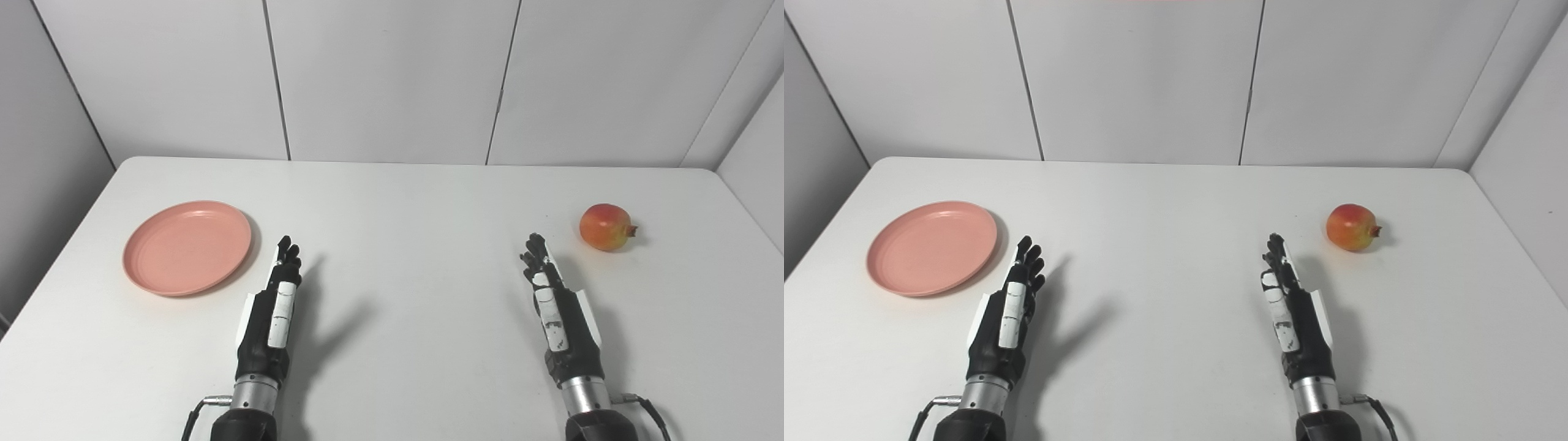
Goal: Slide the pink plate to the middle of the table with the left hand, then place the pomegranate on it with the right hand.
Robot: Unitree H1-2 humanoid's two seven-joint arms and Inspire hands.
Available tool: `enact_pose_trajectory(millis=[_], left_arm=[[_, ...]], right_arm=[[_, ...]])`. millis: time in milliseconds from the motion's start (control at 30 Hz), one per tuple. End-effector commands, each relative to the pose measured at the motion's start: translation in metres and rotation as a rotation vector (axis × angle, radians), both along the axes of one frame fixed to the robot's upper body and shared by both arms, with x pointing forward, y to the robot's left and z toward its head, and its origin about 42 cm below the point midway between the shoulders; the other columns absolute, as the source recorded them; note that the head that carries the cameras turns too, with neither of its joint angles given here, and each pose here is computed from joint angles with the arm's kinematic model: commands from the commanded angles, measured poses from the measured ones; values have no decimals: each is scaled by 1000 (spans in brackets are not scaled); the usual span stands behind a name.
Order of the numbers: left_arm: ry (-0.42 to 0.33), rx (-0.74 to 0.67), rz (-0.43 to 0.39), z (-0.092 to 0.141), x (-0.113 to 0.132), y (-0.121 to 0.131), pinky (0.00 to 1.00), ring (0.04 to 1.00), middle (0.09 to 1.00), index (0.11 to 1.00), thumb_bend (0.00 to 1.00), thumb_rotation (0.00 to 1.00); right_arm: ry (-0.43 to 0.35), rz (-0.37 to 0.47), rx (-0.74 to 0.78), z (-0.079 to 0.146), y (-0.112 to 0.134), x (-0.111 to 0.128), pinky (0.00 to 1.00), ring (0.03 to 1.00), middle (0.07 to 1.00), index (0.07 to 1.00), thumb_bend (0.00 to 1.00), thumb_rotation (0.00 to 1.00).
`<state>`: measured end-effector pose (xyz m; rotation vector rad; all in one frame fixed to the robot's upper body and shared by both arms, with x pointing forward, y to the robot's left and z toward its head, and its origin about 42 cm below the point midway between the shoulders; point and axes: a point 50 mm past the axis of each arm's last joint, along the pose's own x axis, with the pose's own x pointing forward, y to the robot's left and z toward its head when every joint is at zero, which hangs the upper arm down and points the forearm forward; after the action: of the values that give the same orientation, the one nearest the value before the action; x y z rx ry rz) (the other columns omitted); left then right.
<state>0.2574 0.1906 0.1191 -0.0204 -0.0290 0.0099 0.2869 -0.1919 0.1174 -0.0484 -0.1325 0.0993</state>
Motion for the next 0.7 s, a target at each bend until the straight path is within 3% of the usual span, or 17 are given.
enact_pose_trajectory(millis=[0,667], left_arm=[[4,1,12,0,-10,5,1000,1000,1000,1000,819,1000],[12,0,13,-1,-11,5,1000,1000,1000,1000,823,1000]], right_arm=[[3,-2,-4,-2,-1,-2,1000,977,980,975,811,1000],[3,-1,-11,-2,-1,-2,1000,979,980,973,832,1000]])
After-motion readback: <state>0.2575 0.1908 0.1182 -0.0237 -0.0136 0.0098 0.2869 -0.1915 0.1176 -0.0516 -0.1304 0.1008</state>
